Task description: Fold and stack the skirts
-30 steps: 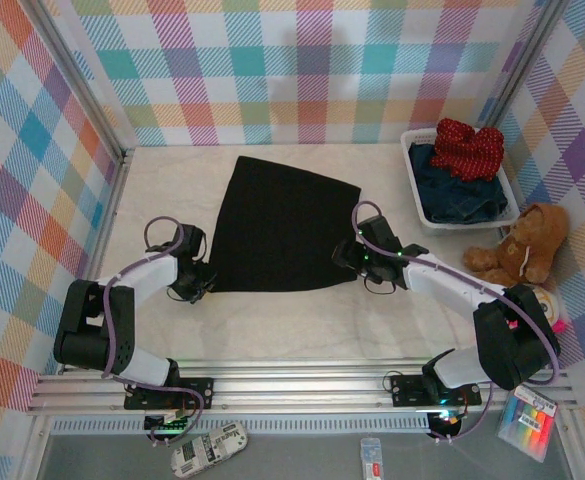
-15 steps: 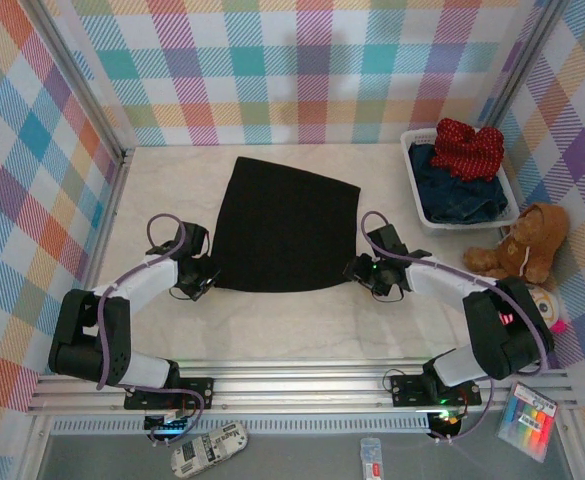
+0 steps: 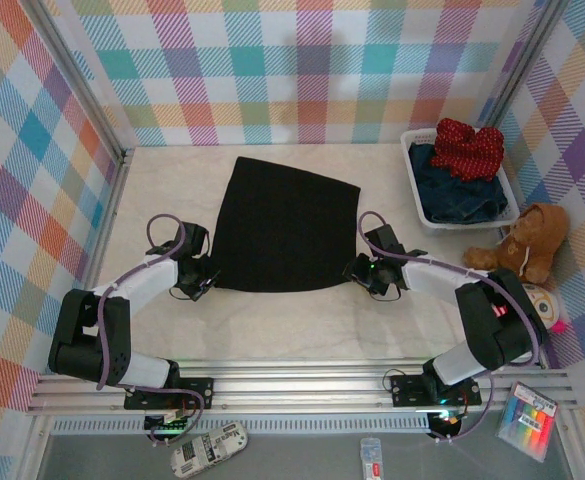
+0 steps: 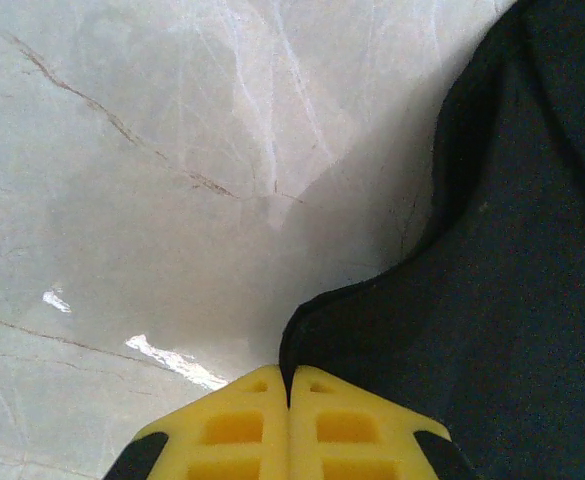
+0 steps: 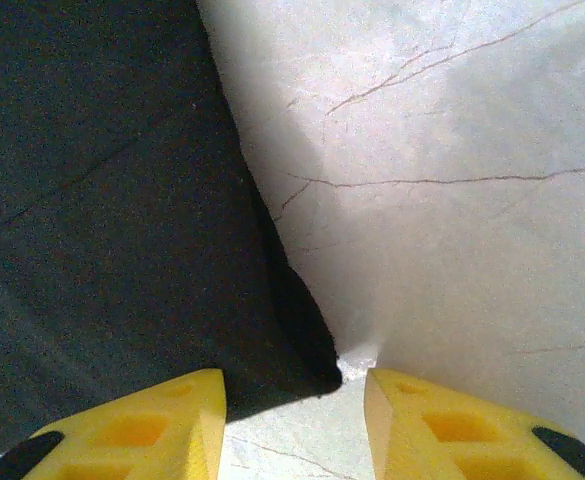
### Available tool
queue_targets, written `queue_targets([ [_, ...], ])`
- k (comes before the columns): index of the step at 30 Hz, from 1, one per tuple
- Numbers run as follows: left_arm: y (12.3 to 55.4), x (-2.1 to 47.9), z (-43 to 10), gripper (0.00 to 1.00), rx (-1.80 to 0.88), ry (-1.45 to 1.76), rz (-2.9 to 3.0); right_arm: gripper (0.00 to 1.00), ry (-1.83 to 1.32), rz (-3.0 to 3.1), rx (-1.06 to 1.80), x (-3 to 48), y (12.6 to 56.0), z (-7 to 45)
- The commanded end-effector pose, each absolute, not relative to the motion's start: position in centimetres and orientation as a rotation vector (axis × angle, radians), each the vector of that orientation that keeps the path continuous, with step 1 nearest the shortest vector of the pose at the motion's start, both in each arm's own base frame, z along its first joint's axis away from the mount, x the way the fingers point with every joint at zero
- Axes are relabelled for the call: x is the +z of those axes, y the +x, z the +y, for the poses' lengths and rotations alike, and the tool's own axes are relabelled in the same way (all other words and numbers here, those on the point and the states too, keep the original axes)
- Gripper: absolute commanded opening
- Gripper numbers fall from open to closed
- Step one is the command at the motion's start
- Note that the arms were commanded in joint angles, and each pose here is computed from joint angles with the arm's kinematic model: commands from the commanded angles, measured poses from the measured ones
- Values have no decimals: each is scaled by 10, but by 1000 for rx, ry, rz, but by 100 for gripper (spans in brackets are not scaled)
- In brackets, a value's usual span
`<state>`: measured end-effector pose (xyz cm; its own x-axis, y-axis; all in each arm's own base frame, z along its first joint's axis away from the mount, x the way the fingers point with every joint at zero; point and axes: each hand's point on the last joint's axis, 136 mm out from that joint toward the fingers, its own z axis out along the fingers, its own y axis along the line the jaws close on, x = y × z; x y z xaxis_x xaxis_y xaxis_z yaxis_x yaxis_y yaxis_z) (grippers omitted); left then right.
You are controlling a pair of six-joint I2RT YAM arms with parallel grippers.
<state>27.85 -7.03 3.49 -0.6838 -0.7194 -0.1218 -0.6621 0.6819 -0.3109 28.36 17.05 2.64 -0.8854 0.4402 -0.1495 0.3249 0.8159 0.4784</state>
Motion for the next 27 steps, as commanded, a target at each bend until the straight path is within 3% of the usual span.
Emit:
queue_targets([
  [1, 279, 43, -74, 0, -360, -1096, 2664, 41, 569, 2741, 692, 26, 286, 176],
  [10, 282, 45, -73, 0, -350, -1096, 2660, 30, 540, 2739, 729, 28, 286, 180],
  [15, 270, 49, -68, 0, -320, -1141, 2627, 0, 520, 2762, 759, 26, 270, 179],
  [22, 236, 78, -52, 0, -218, -1185, 2528, 0, 473, 2747, 791, 48, 243, 170],
  [27, 262, 152, -50, 0, -304, -1064, 2364, 0, 486, 2577, 852, 94, 259, 168],
])
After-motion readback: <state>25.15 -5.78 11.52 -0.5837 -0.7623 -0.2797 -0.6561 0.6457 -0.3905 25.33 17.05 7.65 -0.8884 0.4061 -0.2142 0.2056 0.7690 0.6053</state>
